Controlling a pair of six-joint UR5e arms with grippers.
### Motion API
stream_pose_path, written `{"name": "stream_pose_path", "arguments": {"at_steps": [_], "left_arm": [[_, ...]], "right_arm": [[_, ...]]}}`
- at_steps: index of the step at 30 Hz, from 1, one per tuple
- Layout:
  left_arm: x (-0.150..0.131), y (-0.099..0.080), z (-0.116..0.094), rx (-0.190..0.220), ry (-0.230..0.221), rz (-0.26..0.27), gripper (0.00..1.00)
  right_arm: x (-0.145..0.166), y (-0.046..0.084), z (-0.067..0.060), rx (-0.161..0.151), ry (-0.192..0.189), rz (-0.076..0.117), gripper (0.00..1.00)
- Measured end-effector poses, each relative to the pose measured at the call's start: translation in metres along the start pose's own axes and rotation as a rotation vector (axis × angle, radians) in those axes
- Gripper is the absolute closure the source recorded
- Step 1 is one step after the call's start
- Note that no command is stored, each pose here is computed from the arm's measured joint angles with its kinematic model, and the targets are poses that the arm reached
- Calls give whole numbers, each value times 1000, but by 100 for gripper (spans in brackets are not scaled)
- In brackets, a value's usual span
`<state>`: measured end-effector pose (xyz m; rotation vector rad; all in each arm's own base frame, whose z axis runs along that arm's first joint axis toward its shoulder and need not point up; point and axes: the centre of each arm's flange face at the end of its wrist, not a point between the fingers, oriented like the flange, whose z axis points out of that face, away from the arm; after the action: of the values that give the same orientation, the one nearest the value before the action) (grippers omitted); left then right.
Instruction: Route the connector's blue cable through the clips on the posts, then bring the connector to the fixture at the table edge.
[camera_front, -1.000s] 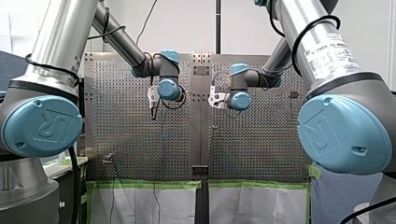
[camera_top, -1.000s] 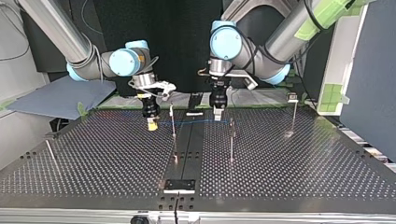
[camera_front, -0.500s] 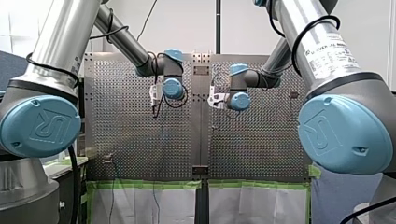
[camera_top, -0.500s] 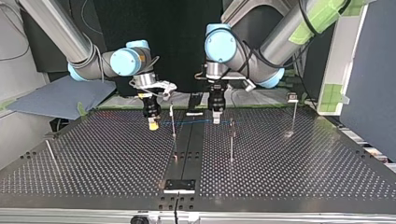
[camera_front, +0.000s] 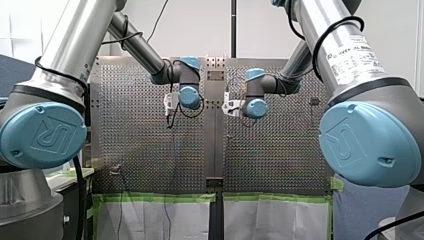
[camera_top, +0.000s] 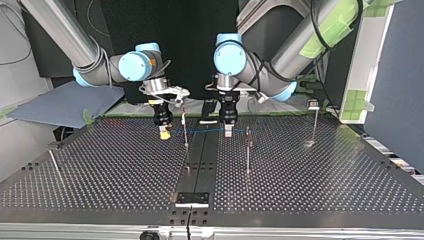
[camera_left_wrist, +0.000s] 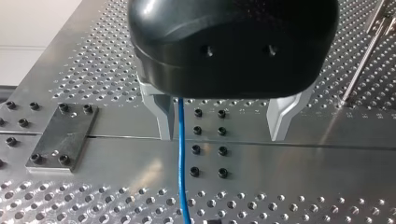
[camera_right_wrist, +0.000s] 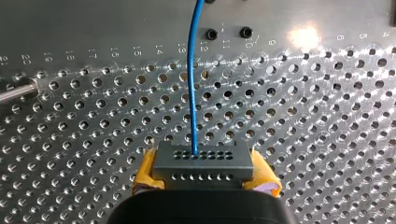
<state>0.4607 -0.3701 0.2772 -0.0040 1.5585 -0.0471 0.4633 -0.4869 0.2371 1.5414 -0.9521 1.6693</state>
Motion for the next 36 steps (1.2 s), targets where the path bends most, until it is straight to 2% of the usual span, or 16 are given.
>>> {"name": "stream_pose_path", "arguments": {"at_steps": [8, 18, 33, 36], "left_arm": [[-2, -2, 2, -6, -5, -4, 2], [-6, -3, 8, 22, -14, -42, 2], [-8, 4, 10, -58, -32, -3, 2], [-9, 2, 9, -55, -39, -1, 2]], "right_arm": [[0, 1, 0, -2, 1, 0, 100], [0, 2, 1, -3, 2, 0, 100], [1, 4, 2, -5, 7, 2, 100], [1, 4, 2, -5, 7, 2, 100]]}}
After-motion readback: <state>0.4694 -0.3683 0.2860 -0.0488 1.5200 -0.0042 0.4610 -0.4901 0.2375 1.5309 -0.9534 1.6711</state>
